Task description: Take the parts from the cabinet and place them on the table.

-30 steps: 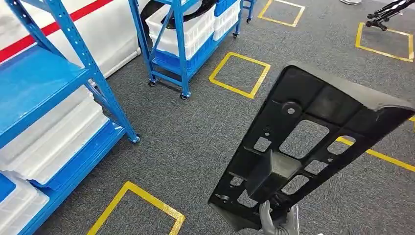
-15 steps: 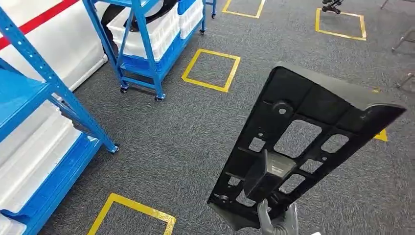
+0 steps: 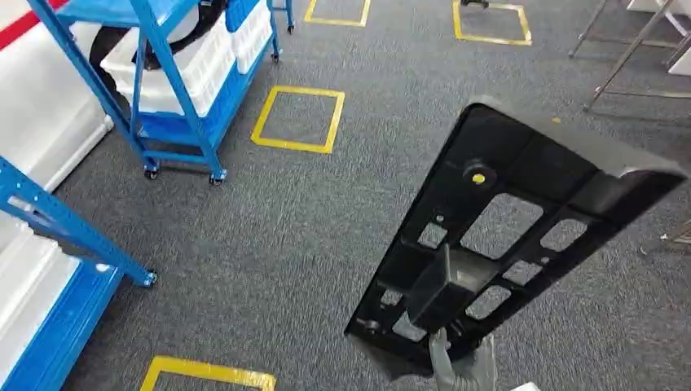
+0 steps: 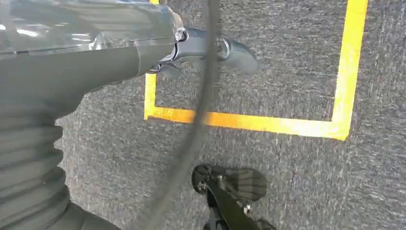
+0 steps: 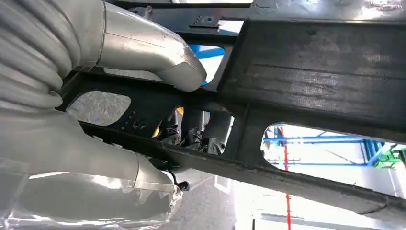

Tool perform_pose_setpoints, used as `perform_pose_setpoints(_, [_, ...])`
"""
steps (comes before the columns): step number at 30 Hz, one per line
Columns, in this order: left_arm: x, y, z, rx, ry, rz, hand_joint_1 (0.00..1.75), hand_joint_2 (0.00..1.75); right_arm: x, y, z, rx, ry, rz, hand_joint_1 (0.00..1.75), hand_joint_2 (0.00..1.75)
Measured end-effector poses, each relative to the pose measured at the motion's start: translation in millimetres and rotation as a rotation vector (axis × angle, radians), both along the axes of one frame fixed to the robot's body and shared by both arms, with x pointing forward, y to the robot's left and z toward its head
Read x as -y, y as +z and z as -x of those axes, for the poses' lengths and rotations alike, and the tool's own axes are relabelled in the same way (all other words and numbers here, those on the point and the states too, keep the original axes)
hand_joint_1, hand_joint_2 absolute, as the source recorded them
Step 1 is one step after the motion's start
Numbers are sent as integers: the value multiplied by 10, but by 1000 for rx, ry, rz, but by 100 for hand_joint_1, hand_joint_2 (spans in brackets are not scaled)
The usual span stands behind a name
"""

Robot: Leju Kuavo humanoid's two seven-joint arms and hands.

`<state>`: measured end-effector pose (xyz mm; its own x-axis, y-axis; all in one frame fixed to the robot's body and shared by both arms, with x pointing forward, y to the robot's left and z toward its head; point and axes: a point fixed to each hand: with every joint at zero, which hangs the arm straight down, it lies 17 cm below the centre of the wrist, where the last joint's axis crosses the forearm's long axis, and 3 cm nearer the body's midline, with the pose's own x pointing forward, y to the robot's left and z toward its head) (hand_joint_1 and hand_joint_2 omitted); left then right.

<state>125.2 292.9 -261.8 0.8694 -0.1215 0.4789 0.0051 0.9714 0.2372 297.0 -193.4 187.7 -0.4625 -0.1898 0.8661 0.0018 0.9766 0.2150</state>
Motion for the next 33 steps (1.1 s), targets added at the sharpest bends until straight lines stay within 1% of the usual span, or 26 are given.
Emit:
perform_pose_setpoints(3, [12,6,-27,5,-3,1,0,175,-2,-3,5,-1,2,0,175,175])
perform_pose_setpoints(7, [10,-1,14,1,-4,1,0,175,-7,12,-8,4,4,2,175,175])
perform_pose_setpoints(19, [70,15,-67,11,-5,8,0,175,-43,34,-31,7,16,9,175,175])
perform_pose_setpoints(21, [84,6,-26,5,-3,12,0,175,-52,46,-37,10,16,6,175,175])
perform_pose_setpoints(33, [103,16,-56,13,9,18,0,175,-70,-15,-18,-8,20,11,175,175])
